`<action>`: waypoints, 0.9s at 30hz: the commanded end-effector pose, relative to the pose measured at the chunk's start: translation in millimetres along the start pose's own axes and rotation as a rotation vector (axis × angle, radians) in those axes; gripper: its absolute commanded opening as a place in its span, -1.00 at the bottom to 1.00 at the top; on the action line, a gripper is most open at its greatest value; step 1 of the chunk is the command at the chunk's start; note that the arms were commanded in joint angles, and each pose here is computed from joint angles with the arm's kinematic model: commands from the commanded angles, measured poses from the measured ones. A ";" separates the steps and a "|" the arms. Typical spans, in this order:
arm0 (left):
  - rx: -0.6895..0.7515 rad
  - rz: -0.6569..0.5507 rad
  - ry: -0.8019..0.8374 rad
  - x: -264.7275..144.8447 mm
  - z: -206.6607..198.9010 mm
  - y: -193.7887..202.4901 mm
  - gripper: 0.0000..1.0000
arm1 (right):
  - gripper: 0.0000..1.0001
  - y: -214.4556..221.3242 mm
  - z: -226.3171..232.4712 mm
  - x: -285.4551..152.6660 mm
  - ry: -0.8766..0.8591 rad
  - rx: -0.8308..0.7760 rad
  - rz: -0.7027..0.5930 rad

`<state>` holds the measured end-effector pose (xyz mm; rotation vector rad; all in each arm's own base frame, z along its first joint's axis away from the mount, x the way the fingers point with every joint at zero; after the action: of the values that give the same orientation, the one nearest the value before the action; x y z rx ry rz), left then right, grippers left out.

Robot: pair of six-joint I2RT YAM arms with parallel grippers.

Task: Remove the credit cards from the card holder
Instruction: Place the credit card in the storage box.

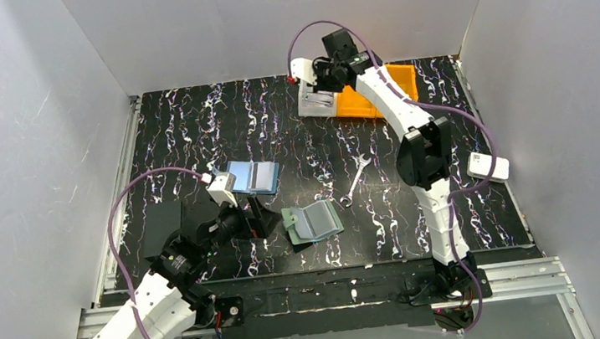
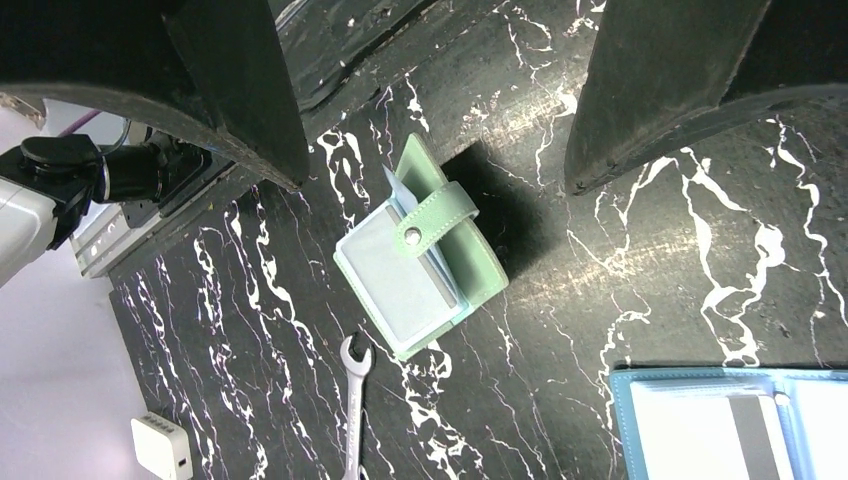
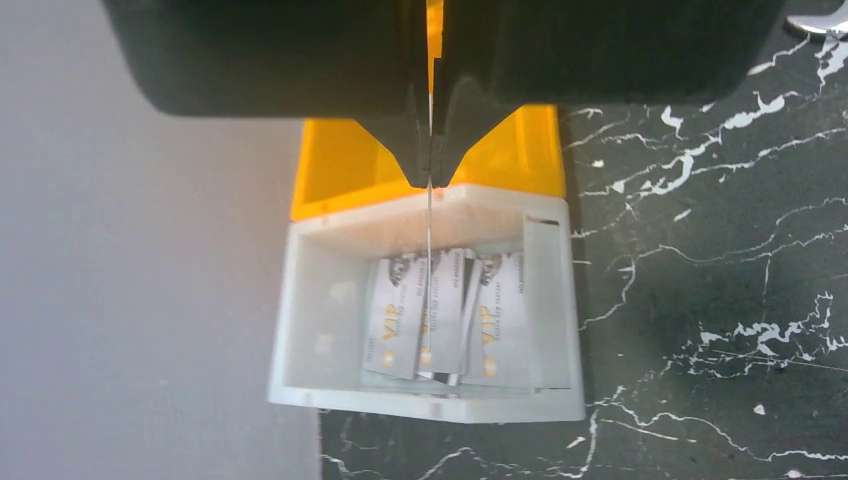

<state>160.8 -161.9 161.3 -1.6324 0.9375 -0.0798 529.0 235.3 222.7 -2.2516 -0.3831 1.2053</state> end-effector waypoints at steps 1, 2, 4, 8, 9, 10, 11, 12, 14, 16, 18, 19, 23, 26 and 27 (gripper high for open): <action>0.023 -0.050 -0.043 -2.4 6.5 -9.2 0.97 | -0.97 -2.8 0.7 24.6 0.012 -0.009 -0.017; 0.024 -0.049 -0.047 -2.2 7.2 -8.7 0.97 | -0.97 -2.6 2.5 28.9 0.010 -0.010 -0.017; 0.025 -0.047 -0.053 -1.8 8.4 -8.2 0.97 | -0.97 -1.7 7.3 37.9 0.003 -0.012 -0.013; 0.028 -0.041 -0.061 -1.3 10.1 -6.0 0.97 | -0.97 2.4 12.8 54.1 0.004 -0.019 0.001; 0.027 -0.040 -0.063 -1.2 10.5 -5.5 0.97 | -0.97 3.7 13.1 57.2 0.008 -0.020 0.006; 0.028 -0.039 -0.064 -1.3 10.7 -4.8 0.97 | -0.97 5.5 13.5 60.8 0.013 -0.021 0.013; 0.027 -0.038 -0.065 -1.3 11.1 -4.1 0.97 | -0.97 7.6 13.0 64.1 0.021 -0.023 0.021; 0.027 -0.038 -0.066 -1.2 11.4 -3.6 0.97 | -0.97 9.1 12.8 66.7 0.027 -0.022 0.028; 0.025 -0.038 -0.068 -1.3 12.1 -2.6 0.97 | -0.97 13.8 12.4 71.7 0.038 -0.023 0.047; 0.025 -0.039 -0.068 -1.5 12.3 -1.8 0.97 | -0.97 17.4 13.1 75.6 0.044 -0.027 0.063; 0.025 -0.038 -0.068 -1.5 12.5 -1.3 0.97 | -0.97 21.4 15.2 79.0 0.039 -0.032 0.074; 0.026 -0.038 -0.069 -1.4 12.9 -0.9 0.97 | -0.97 22.6 16.7 80.5 0.034 -0.035 0.078; 0.026 -0.035 -0.070 -0.8 13.4 0.0 0.97 | -0.97 24.2 21.6 85.7 0.026 -0.053 0.089; 0.028 -0.036 -0.070 -0.8 13.3 -0.2 0.97 | -0.97 24.0 22.1 90.0 0.032 -0.060 0.089; 0.027 -0.038 -0.070 -1.0 13.3 -0.7 0.97 | -0.95 23.8 20.2 91.8 0.045 -0.061 0.089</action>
<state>164.3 -154.4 157.7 -1.6283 0.8811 -0.0601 549.5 259.9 131.9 -2.3184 -0.2853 1.2814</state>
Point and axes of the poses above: each gripper's point midway between its finger pads, its own x axis out along the fingers, its own z axis along the line the jaws close on, y = z × x, the point moved 4 cm from there along -x, back along the fingers, and after that the axes turned 15 degrees about x, right-handed, at the moved point
